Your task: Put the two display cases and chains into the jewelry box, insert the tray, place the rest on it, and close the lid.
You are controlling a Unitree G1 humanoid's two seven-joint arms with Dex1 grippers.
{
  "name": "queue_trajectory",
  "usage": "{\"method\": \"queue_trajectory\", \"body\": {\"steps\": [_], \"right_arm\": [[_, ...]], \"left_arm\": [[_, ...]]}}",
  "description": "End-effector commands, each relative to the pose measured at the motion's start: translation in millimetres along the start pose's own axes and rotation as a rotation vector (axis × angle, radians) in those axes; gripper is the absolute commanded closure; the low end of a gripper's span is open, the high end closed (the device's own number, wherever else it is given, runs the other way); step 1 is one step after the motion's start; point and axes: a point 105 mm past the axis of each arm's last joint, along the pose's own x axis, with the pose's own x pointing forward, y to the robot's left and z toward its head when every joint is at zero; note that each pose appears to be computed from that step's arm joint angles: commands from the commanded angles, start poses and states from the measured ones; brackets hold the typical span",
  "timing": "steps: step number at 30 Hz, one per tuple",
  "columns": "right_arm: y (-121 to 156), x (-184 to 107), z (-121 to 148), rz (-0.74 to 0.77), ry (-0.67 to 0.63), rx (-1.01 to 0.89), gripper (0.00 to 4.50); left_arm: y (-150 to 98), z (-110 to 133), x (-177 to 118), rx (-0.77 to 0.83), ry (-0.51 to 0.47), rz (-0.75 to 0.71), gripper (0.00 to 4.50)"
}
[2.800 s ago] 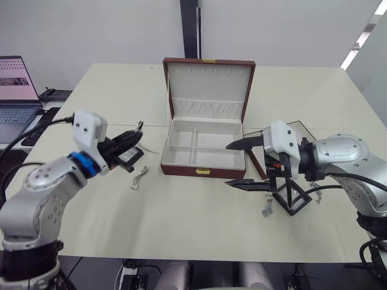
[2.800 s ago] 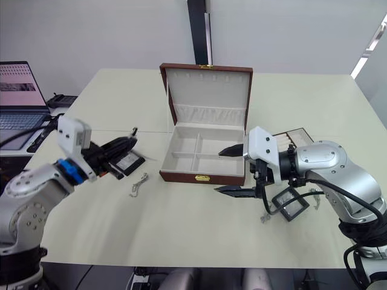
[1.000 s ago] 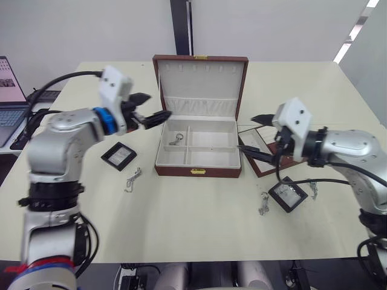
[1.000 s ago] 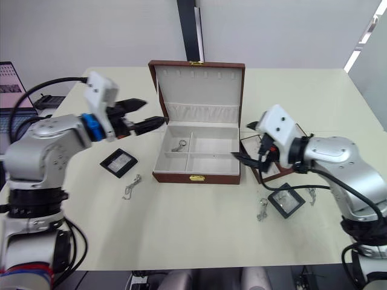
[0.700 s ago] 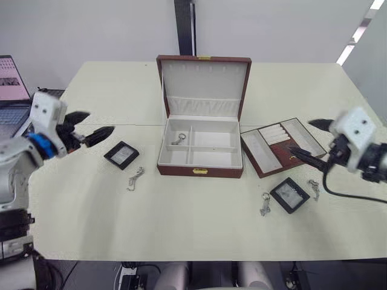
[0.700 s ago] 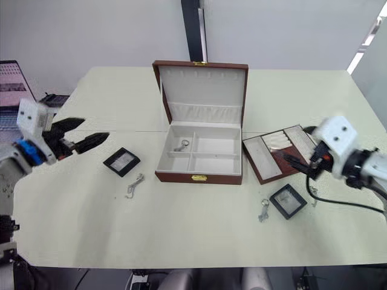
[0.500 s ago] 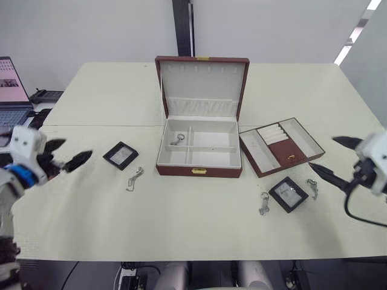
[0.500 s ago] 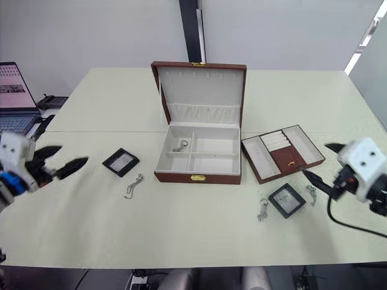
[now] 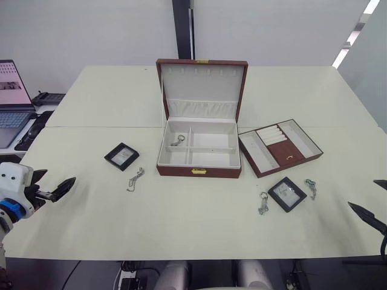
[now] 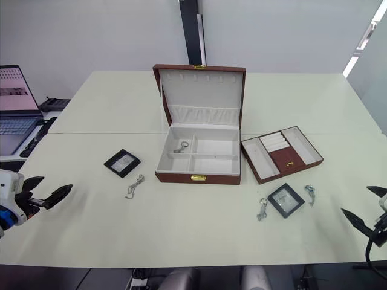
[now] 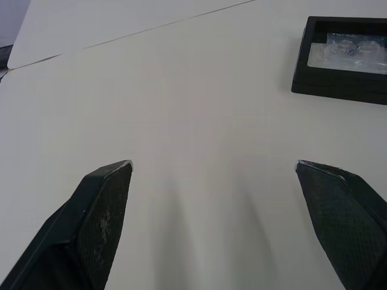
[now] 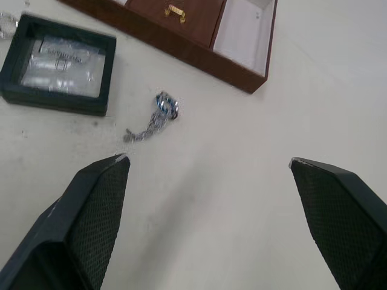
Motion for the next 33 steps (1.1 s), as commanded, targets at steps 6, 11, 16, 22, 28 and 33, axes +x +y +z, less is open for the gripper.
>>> {"method": "queue_trajectory", "body": {"steps": [6, 11, 16, 22, 28, 33], "right_arm": [[1.7, -8.1, -1.0, 0.056, 0.017, 0.027, 0.00], [3.6, -4.1, -2.0, 0.074, 0.018, 0.038, 0.00], [4.2, -3.0, -2.6, 0.083, 0.023, 0.037, 0.00], [5.0, -3.9, -3.1, 0.085, 0.030, 0.024, 0.00], [6.4, -4.8, -2.5, 0.085, 0.027, 0.024, 0.00], [7.7, -2.4, -1.4, 0.093, 0.022, 0.028, 0.00]], "left_arm": [[-1.1, -7.7, -18.4, -0.012, 0.008, -0.027, 0.03], [-7.2, -7.8, -20.5, -0.020, 0.006, -0.057, 0.03], [-9.0, -7.4, -22.3, -0.018, 0.008, -0.073, 0.03], [-10.2, -5.1, -21.5, -0.005, 0.010, -0.088, 0.03], [-12.1, -4.3, -20.4, -0.004, 0.012, -0.105, 0.03], [-14.2, -1.1, -17.6, 0.001, 0.005, -0.116, 0.03]]}}
